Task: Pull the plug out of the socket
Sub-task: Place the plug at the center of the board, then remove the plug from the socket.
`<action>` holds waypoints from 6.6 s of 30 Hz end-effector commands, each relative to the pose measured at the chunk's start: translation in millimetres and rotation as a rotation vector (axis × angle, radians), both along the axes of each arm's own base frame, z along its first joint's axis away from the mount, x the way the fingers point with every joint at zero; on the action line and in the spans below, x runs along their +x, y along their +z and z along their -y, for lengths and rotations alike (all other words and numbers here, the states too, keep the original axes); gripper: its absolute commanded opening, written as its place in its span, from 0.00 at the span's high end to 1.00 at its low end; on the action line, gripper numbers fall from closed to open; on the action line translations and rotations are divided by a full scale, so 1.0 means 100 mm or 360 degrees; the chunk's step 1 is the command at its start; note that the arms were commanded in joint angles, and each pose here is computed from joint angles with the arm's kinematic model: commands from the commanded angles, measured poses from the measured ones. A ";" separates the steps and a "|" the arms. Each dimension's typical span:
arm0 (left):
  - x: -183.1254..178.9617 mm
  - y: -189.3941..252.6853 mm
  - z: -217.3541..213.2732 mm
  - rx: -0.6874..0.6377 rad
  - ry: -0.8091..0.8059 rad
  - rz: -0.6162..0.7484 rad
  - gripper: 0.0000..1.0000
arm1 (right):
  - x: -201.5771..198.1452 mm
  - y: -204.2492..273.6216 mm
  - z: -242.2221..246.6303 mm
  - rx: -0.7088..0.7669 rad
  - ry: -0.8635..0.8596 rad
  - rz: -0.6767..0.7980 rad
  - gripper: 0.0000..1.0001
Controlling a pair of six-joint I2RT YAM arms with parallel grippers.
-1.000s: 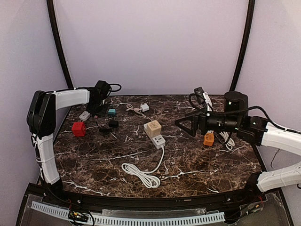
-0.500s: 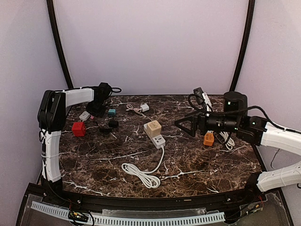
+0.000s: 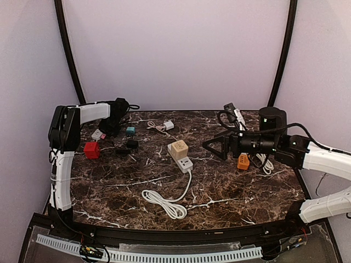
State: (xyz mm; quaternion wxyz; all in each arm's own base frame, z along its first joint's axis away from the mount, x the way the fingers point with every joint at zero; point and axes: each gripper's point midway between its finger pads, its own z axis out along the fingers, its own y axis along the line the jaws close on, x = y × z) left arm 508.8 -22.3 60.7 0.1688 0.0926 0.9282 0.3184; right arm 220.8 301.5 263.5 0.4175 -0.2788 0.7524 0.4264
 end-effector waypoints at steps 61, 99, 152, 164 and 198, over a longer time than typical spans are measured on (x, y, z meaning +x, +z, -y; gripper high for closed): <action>-1.36 0.83 3.62 -0.1331 -0.1623 -0.0218 0.04 | -0.13 -0.14 0.33 0.0216 -0.0153 0.0015 0.01; -2.10 0.16 3.48 -0.1257 -0.1515 -0.0535 0.77 | 0.03 -1.23 0.16 -0.0182 -0.0293 0.0054 0.18; -2.27 0.36 3.42 -0.1262 -0.1518 -0.0543 0.86 | 0.42 -2.40 -0.76 -0.0644 -0.0407 0.0316 0.68; -2.17 0.71 3.47 -0.1276 -0.1529 -0.0408 0.88 | 0.43 -2.61 -0.71 -0.0729 -0.0436 0.0249 0.92; -2.02 0.92 3.44 -0.1371 -0.1524 -0.0281 0.97 | 0.46 -2.84 -0.64 -0.0833 -0.0494 0.0170 1.00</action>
